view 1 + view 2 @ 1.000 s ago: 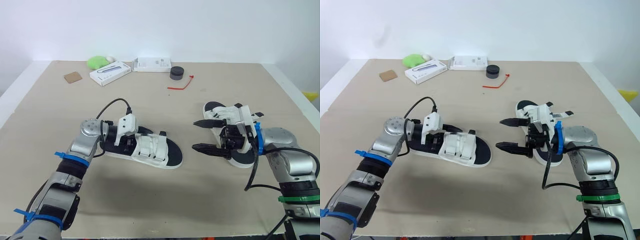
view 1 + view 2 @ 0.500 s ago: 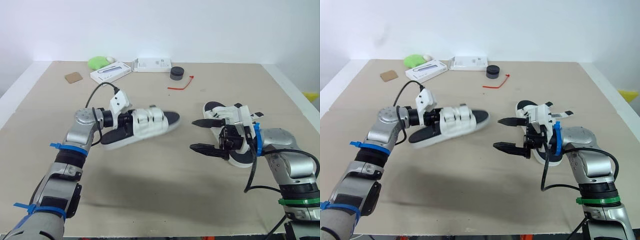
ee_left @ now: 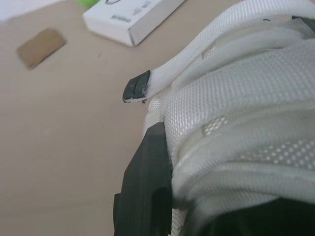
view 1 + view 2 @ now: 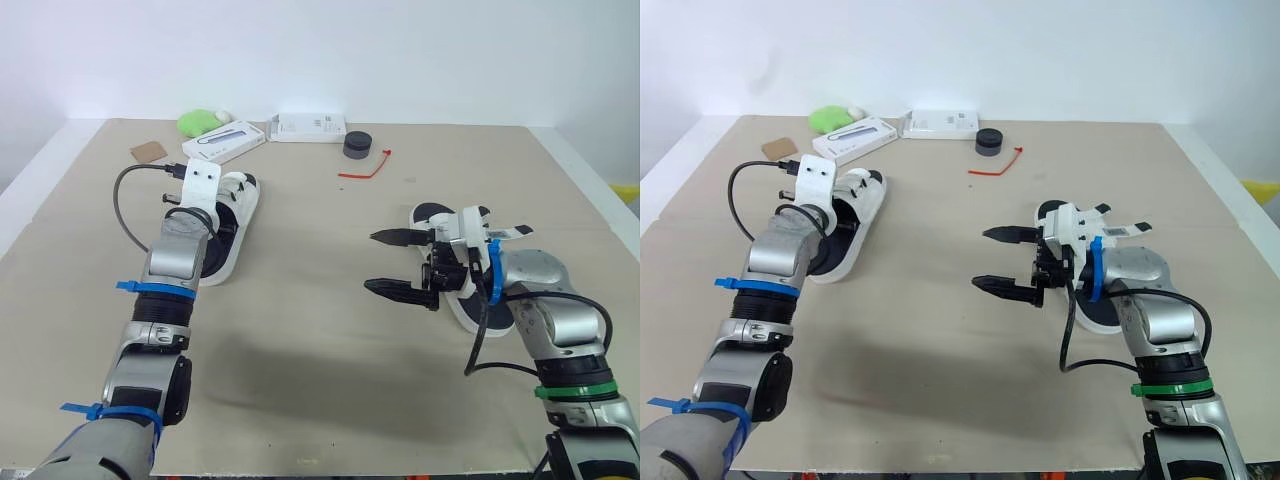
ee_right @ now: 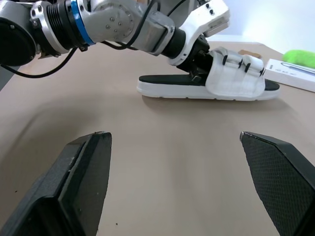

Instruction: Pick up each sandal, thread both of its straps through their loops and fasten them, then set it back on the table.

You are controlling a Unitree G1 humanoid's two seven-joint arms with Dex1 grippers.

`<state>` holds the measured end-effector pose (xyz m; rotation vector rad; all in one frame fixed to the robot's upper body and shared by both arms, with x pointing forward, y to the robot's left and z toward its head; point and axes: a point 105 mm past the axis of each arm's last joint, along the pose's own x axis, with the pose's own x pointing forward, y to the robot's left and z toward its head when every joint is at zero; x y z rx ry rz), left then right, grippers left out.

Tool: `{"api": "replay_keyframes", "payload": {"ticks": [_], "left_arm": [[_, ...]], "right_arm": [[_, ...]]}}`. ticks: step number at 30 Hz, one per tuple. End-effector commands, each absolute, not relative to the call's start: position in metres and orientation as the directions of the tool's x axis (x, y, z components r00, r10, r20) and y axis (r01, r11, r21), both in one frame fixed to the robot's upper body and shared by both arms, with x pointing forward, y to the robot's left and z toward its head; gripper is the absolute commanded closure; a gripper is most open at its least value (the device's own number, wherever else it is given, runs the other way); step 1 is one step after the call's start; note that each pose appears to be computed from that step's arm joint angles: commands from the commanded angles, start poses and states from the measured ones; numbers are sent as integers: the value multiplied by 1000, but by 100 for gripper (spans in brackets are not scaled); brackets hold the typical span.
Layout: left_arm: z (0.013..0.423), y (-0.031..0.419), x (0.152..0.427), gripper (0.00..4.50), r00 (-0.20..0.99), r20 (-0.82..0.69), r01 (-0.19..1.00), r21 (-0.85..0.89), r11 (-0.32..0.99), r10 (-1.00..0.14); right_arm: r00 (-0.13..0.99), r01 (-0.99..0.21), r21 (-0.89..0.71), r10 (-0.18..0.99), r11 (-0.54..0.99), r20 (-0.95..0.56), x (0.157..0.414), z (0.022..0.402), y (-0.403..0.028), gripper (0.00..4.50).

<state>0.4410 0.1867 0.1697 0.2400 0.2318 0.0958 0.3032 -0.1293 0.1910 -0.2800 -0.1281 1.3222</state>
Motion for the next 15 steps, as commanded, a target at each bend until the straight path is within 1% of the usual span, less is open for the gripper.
{"api": "replay_keyframes", "payload": {"ticks": [1,5,6,7,9,10,12,13,14,15], "left_arm": [[179,188,441,447,972,-188,-97,213,972,139],[176,184,441,447,975,-192,-68,221,973,112],[176,183,440,352,976,-192,-56,218,974,99],[177,182,439,327,980,-185,-36,230,973,80],[181,181,437,224,984,-171,-12,239,971,54],[182,180,436,194,984,-172,1,245,969,42],[182,180,433,112,984,-179,23,238,971,20],[183,178,431,58,984,-177,43,241,970,1],[187,176,428,25,986,-165,68,244,967,-28],[189,175,425,9,986,-157,86,248,965,-48]], "right_arm": [[238,-923,-324,970,209,-52,303,202,-127,0],[240,-922,-326,969,209,-56,305,202,-126,0],[245,-921,-327,968,213,-58,306,202,-127,0],[253,-918,-329,965,220,-61,307,202,-127,0],[268,-914,-336,960,228,-76,309,200,-129,0],[268,-912,-345,959,223,-89,309,199,-129,0],[277,-913,-332,958,237,-78,310,200,-129,0],[280,-914,-326,957,243,-71,311,200,-129,0],[286,-913,-319,956,253,-62,311,200,-129,0],[290,-913,-316,955,258,-59,312,200,-129,0]]}}
